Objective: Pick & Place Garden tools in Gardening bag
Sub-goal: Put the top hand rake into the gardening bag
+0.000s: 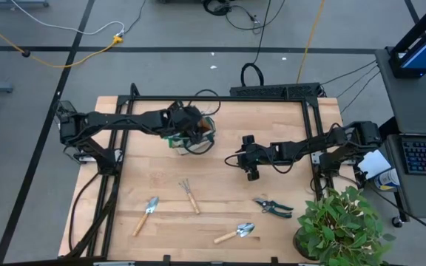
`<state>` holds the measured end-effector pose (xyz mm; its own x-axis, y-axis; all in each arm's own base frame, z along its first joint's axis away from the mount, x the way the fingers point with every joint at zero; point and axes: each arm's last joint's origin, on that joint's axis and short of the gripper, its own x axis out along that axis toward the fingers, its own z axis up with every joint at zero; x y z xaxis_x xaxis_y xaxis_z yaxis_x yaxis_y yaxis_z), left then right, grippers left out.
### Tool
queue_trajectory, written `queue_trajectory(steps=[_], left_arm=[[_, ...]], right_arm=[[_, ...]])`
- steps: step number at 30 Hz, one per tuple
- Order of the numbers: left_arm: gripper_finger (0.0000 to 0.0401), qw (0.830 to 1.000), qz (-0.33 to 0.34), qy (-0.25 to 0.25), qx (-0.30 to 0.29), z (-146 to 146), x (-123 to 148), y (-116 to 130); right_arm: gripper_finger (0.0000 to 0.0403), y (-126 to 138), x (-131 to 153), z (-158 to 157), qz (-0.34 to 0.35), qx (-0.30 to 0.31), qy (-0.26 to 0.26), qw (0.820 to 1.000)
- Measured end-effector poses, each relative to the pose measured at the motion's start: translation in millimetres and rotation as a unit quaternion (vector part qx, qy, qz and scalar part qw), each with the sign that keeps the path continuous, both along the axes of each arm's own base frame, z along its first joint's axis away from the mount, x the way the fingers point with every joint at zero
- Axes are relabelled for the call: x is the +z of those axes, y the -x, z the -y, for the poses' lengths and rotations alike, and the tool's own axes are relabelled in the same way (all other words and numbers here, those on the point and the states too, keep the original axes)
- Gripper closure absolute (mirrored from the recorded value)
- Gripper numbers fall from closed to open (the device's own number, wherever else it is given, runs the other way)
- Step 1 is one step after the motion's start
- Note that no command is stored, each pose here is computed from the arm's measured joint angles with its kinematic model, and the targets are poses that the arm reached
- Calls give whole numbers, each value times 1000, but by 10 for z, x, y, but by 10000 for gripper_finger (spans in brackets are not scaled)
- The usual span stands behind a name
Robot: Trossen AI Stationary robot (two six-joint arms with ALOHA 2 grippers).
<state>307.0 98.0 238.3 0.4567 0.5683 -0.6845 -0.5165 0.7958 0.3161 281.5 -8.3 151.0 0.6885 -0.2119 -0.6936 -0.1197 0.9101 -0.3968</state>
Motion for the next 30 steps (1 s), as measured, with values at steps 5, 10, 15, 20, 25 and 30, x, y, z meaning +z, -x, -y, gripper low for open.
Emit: queue_trajectory(steps=[5,10,15,20,25,30], left_arm=[[330,999,-31,8,6,41,-35,48],[289,999,-43,4,-2,42,-41,55],[231,998,-55,-7,-21,62,-1,72],[196,999,-23,-26,-42,146,211,137],[195,996,66,-47,-46,173,541,240],[220,978,167,36,-121,-71,643,239]], right_arm=[[190,0,0,0,0,0,0,1000],[190,0,0,0,0,0,0,1000],[190,0,0,0,0,0,0,1000],[190,0,0,0,0,0,0,1000],[190,-1,1,0,0,0,0,1000],[190,-5,5,0,4,0,1,1000]])
